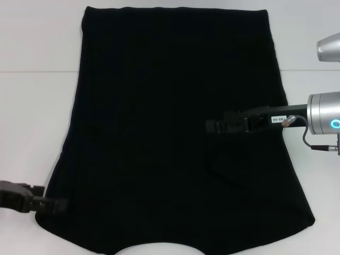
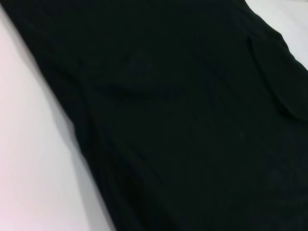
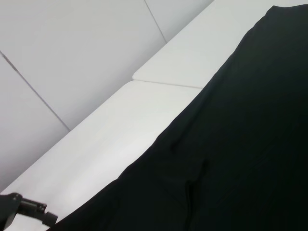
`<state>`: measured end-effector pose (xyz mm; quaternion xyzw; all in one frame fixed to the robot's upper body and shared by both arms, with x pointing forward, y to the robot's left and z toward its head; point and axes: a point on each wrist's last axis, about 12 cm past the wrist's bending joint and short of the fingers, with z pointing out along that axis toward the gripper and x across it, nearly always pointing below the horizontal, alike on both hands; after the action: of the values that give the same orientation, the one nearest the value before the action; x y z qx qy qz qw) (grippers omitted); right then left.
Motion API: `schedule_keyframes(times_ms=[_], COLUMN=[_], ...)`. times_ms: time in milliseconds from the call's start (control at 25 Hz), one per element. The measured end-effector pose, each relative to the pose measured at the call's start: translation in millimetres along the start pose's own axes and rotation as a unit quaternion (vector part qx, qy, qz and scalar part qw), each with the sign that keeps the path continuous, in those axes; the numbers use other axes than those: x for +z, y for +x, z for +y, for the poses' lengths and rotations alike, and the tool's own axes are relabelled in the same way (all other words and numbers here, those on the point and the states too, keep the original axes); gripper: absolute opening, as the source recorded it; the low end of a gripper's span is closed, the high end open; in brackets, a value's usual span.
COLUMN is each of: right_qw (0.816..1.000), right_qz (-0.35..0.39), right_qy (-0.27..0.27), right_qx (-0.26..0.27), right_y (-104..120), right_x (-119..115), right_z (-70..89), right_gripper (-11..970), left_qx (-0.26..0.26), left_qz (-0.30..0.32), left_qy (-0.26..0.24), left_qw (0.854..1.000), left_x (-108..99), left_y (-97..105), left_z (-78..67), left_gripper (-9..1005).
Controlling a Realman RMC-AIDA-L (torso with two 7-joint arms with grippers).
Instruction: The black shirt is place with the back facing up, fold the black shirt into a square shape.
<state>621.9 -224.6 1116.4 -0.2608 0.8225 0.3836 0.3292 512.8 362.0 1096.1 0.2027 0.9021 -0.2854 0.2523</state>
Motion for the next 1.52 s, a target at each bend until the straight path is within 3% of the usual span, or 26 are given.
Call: schedule_keyframes(times_ms=[280, 920, 1480, 1520], right_qw=[1.0, 1.0, 1.0, 1.0], right_qz=[-0.005, -0.008, -0.005, -0.004], right_qy=[0.004, 0.006, 0.007, 0.008], right_qx=[-0.001, 0.0, 0.007, 0.009], right_y=[-3, -3, 0, 1], right_x=[-3, -5, -6, -6], right_z=[-1.6, -2.6, -3.9, -4.2], right_gripper=[930, 929, 929, 929], left_qx=[0.008, 0.0, -0.004, -0.006], left_qz=[0.023, 0.04, 0.032, 0.03], left_qy=[0.009, -0.033, -0.033, -0.033], left_qw=[1.0, 0.999, 0.999, 0.999], left_x=[10, 16, 12, 11], left_y=[-2, -6, -8, -7], left_z=[-5.0, 5.0, 6.8, 7.2], left_gripper=[952, 643, 32, 32])
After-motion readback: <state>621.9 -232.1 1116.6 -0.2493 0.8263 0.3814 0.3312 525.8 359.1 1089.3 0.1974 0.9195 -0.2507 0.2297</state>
